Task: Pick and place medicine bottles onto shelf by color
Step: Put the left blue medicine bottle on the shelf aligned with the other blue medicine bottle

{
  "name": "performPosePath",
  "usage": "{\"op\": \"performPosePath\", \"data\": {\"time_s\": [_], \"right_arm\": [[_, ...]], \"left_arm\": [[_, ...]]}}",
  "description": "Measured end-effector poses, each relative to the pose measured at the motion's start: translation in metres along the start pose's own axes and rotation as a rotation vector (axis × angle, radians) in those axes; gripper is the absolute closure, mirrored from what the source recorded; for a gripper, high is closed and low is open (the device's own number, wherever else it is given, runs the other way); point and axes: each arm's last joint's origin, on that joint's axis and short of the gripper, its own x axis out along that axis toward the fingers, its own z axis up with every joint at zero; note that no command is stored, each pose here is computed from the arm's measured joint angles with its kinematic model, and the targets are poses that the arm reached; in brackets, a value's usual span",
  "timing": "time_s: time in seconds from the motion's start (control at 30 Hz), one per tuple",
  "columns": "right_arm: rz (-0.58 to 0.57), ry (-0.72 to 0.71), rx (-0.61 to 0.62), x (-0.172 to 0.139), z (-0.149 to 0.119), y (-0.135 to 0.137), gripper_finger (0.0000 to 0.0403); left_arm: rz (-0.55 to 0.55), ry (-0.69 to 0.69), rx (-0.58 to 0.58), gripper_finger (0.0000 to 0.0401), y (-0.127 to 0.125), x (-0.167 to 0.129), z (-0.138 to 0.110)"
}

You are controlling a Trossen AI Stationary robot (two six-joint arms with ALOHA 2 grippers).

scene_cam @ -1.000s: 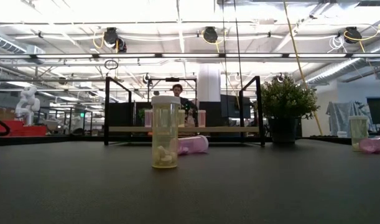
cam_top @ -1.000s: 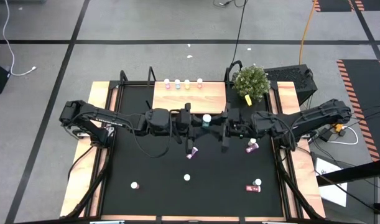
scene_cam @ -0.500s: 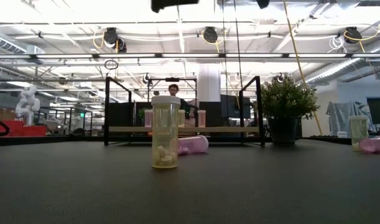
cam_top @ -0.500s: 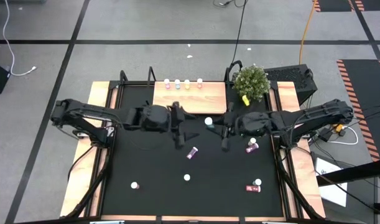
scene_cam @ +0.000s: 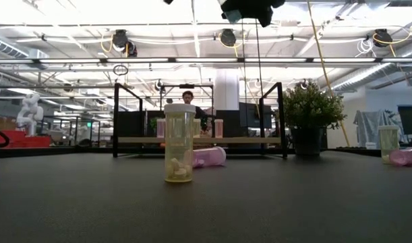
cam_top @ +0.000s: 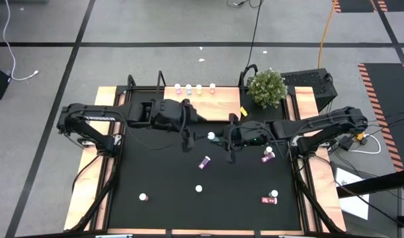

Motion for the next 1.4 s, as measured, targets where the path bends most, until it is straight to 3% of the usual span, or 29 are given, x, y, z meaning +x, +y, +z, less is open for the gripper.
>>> {"op": "performPosePath", "data": {"time_s": [0.23,0.43,1.0,1.2,1.4], "right_arm": [[-0.011,0.000,-0.062,0.002,0.000,-0.004,0.0299],[-0.039,0.007,-0.033,0.003,0.000,-0.012,0.0299],[0.020,0.008,-0.031,0.003,0.000,-0.008,0.0298],[0.020,-0.037,-0.064,0.003,0.004,-0.008,0.0298],[0.021,-0.035,-0.072,0.002,0.004,-0.008,0.0298]], "left_arm": [[-0.048,0.021,0.004,0.0102,0.003,0.004,0.004],[-0.021,0.051,0.007,0.0081,0.011,0.006,0.000],[-0.048,0.014,0.013,0.0114,0.009,0.005,0.004],[-0.137,0.043,0.072,0.0112,-0.001,0.015,0.000],[-0.150,0.010,0.124,0.0116,-0.006,0.015,0.002]]}}
